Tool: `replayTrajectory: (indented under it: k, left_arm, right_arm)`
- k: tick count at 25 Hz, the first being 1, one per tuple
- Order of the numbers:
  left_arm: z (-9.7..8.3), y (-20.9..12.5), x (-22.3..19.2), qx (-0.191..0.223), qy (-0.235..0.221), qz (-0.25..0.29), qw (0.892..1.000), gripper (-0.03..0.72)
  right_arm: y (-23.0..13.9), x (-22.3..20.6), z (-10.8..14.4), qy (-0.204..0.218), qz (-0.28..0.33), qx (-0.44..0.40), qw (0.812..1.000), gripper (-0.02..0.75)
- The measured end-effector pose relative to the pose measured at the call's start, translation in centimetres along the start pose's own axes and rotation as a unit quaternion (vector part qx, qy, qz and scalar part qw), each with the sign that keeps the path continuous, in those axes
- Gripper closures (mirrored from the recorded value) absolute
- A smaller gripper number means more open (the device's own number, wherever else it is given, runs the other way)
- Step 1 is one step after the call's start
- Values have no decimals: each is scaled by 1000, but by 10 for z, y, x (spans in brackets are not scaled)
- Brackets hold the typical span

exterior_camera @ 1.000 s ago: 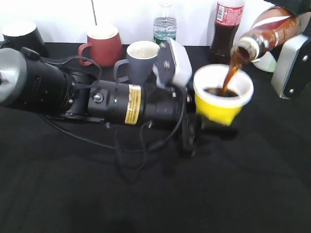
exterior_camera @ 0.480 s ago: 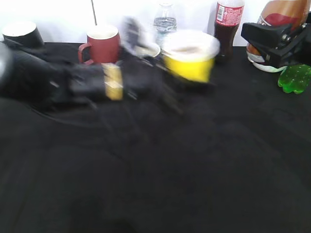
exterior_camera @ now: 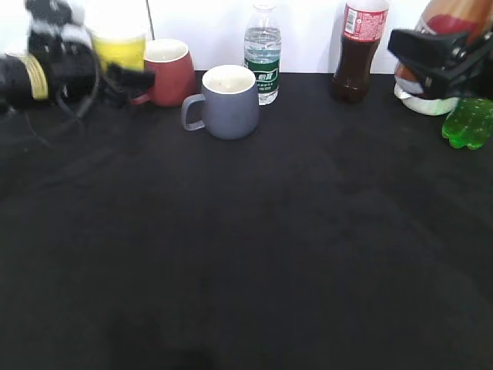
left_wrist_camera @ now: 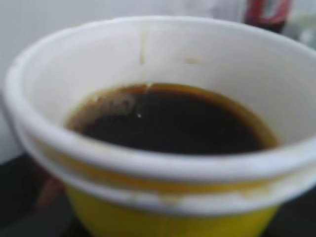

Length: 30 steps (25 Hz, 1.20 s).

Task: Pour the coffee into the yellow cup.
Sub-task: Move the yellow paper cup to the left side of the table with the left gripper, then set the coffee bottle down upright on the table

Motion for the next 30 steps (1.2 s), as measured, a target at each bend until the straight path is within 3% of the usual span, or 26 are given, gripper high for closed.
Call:
replayTrajectory:
  k: [11,16,17,20,21,24,27,30]
  left_arm:
    - [6,-87,-5,53,66,-23,996,246]
    - [6,-92,-7,59,65,-31,996,244]
    - [6,-93,-7,59,66,-29,996,223]
    - [0,-97,-4,61,60,-25,996,48]
    - [0,-100,0,68,66,-25,995,29]
    - [-4,-104,18,92,85,-24,992,24]
    - [-12,-104,34,97,89,-14,991,27]
    - [-26,-99,54,93,79,-9,992,39]
  right_arm:
    - [-13,-5,-12,-25,10,-35,999,210]
    - [-13,-5,-12,-25,10,-35,999,210]
    - [-13,-5,-12,-25,10,-35,999,210]
    - [-16,-5,-13,-28,17,-32,999,210]
    - [-20,-6,-14,-29,22,-26,999,210]
    - [-47,-20,-28,-45,51,-29,997,210]
    - [-82,-43,-55,-79,62,-29,995,210]
    - [-129,-72,-73,-82,94,-20,992,210]
Point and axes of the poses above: a point on each arm's last joint axis where the gripper is mounted, x pointing back along that axis away from the gripper, z along the wrist's bending axis when the last joint is at zero, y = z × x, the point moved 9 cm from there along -x, pointing out along that axis toward the gripper
